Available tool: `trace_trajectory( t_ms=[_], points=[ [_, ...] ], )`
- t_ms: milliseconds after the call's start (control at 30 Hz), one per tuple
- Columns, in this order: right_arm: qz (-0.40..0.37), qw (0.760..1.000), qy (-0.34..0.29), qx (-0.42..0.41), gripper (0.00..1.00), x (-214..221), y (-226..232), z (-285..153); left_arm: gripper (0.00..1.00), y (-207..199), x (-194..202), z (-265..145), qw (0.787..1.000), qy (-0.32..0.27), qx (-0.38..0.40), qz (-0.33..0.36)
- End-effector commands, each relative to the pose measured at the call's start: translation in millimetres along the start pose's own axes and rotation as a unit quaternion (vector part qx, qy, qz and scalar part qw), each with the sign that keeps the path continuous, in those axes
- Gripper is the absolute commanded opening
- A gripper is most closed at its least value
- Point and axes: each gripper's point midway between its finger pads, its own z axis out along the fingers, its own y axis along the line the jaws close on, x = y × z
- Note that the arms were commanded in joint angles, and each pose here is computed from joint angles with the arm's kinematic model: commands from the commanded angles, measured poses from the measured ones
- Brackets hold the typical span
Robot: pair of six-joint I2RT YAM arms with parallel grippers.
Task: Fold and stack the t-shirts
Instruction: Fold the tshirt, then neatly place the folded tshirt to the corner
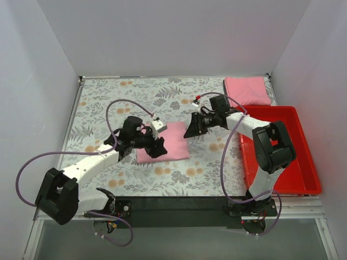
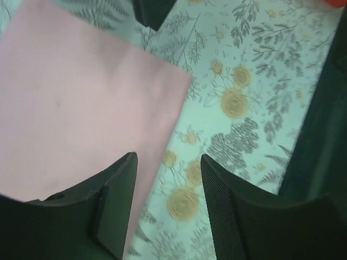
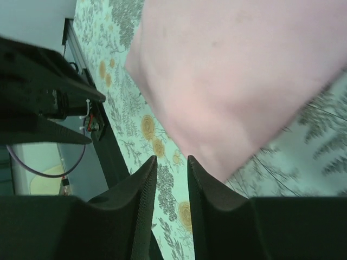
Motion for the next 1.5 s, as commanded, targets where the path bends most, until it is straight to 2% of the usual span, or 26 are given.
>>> trace_trajectory(
  t_ms=[0, 67, 200, 267, 567, 833, 967, 1000, 1067, 1200, 1467],
  points=[
    [0.006, 0.999, -0.036, 0.024, 0.36, -8.2, -10.4, -27.0, 0.50, 25.5, -9.9, 23.9, 0.977, -0.016, -0.113, 0.178],
    [0.033, 0.997, -0.055, 0.037, 0.43, -13.2, -19.4, -40.4, 0.51, 10.2, -16.5, 44.9, 0.965, -0.023, -0.097, 0.243],
    [0.062, 0.993, -0.075, 0.060, 0.50, -13.1, -32.1, -54.4, 0.52, -4.6, -5.0, 69.6, 0.950, -0.010, -0.087, 0.299],
    [0.073, 0.991, -0.084, 0.076, 0.59, -14.2, -37.8, -58.7, 0.52, -15.7, -3.3, 82.0, 0.942, -0.020, -0.080, 0.326],
    [0.114, 0.984, -0.097, 0.096, 0.62, -12.8, -49.1, -63.9, 0.50, -31.6, 15.0, 114.4, 0.919, -0.012, -0.069, 0.387],
    [0.171, 0.973, -0.108, 0.109, 0.64, -6.1, -60.4, -59.1, 0.36, -32.0, 41.3, 134.0, 0.920, 0.015, -0.048, 0.389],
    [0.213, 0.966, -0.103, 0.106, 0.64, -0.2, -65.4, -50.9, 0.20, -31.0, 44.3, 137.2, 0.925, 0.016, -0.050, 0.375],
    [0.217, 0.965, -0.102, 0.108, 0.64, 0.2, -66.0, -49.6, 0.11, -31.8, 44.3, 137.2, 0.926, 0.017, -0.048, 0.373],
    [0.217, 0.964, -0.106, 0.108, 0.64, -2.1, -67.0, -46.4, 0.01, -34.2, 40.1, 136.6, 0.929, 0.013, -0.046, 0.366],
    [0.212, 0.964, -0.116, 0.110, 0.66, -7.9, -63.8, -36.7, 0.00, -40.0, 24.6, 130.8, 0.932, -0.009, -0.042, 0.360],
    [0.271, 0.951, -0.108, 0.104, 0.72, 9.9, -65.3, -15.1, 0.00, -37.2, -21.3, 115.7, 0.943, -0.052, -0.060, 0.322]
  ],
)
